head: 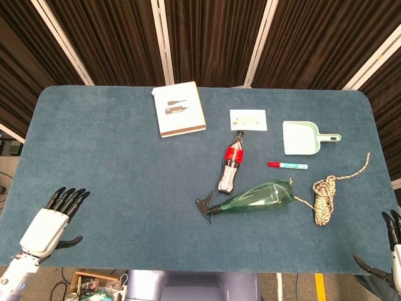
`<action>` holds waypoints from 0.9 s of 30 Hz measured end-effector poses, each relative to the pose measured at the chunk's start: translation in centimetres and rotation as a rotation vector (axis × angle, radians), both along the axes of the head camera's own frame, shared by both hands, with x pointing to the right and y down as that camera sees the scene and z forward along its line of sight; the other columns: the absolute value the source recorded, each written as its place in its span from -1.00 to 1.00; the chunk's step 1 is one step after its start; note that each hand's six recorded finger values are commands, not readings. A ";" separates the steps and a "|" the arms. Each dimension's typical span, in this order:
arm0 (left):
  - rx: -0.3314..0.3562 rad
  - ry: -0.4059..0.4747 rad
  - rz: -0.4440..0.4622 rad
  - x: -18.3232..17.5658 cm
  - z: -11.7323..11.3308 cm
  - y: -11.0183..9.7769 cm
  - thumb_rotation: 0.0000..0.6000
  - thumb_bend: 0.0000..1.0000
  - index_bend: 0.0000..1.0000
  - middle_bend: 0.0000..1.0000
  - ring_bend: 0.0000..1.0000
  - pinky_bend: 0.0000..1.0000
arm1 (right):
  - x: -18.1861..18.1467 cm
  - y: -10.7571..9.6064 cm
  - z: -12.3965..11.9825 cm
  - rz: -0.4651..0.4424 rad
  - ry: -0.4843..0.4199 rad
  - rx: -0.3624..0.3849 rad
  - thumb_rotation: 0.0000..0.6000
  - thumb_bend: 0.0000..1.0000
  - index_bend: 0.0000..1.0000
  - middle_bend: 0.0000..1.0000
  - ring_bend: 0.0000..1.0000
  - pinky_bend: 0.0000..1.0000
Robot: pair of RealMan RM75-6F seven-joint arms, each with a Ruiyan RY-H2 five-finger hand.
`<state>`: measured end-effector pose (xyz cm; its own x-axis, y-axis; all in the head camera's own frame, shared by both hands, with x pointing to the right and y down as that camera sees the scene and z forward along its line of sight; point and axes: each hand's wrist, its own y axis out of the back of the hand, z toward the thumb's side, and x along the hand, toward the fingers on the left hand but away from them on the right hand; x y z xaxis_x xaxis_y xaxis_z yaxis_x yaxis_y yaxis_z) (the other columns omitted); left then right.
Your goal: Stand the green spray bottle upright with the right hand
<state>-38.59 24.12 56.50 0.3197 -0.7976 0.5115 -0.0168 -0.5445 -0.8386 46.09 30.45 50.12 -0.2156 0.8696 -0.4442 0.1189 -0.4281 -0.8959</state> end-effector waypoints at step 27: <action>0.015 -0.071 -0.030 -0.6 1.9 -1.7 1.00 -0.95 -0.93 -0.90 -0.92 -1.00 | -7.0 -1.8 3.9 -0.270 0.182 -0.018 1.00 -0.66 -1.00 -1.00 -1.00 -1.00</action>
